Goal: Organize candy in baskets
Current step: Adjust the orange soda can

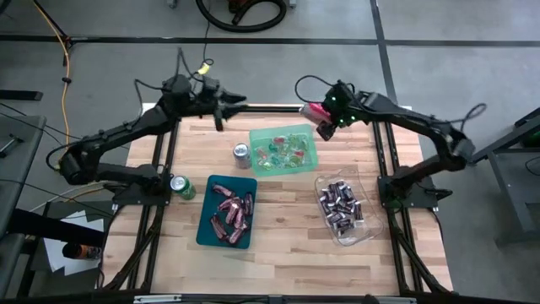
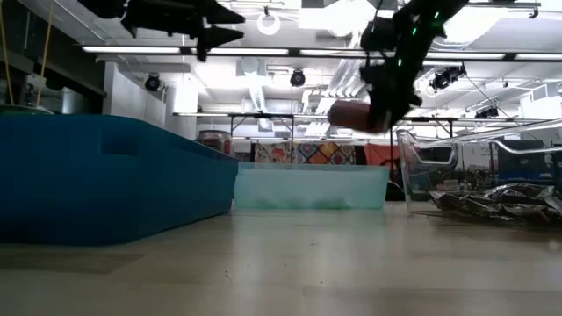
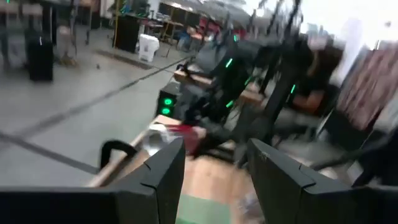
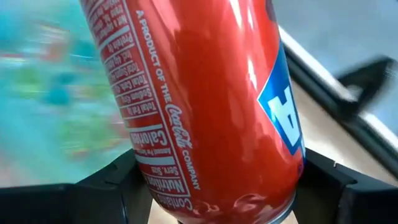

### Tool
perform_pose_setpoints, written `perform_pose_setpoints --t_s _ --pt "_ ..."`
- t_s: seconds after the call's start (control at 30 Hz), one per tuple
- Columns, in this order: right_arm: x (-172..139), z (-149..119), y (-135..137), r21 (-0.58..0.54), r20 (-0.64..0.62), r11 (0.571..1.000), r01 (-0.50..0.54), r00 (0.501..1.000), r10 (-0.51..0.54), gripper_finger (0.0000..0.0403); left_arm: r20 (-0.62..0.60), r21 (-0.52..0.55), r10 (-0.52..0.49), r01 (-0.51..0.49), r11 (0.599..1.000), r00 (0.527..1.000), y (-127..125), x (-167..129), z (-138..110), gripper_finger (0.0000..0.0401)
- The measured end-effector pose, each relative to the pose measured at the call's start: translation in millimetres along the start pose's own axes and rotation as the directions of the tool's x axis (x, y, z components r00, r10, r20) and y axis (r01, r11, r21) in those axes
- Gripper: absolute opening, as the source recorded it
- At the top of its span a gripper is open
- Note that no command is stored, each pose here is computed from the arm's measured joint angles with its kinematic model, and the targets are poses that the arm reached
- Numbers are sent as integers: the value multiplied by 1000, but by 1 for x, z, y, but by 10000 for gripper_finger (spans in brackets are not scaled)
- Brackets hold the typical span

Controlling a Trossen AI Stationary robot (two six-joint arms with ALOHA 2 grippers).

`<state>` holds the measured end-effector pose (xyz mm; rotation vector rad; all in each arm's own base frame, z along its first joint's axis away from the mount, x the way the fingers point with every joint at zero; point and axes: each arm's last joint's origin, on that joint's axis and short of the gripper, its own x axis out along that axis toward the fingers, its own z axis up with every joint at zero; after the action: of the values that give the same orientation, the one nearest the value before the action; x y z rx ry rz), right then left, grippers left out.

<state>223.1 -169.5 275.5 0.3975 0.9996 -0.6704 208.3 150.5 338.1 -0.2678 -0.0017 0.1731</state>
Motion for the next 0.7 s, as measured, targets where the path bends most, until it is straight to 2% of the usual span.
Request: perform_pose_setpoints --t_s 0.13,0.23,0.37,0.5,0.63,0.7 --pt "-25 -4 26 -51 85 993 -108 990 112 270 -72 236 -3 20 972 997 -14 26 -6 166" --pt "-32 -4 48 -100 132 982 -158 976 170 270 -169 374 15 50 926 986 -24 43 -13 179" --pt "-40 0 75 -171 173 968 -185 961 214 270 -279 508 85 72 858 956 -36 59 -18 210" --pt "-48 8 90 -203 221 965 -165 952 210 270 -310 581 161 53 812 937 -45 69 -18 253" --pt "-54 16 94 -212 244 962 -172 944 223 270 -314 583 200 22 812 928 -53 74 -13 294" --pt "-56 19 95 -212 251 962 -174 941 226 270 -337 560 215 12 829 917 -55 74 -10 311"
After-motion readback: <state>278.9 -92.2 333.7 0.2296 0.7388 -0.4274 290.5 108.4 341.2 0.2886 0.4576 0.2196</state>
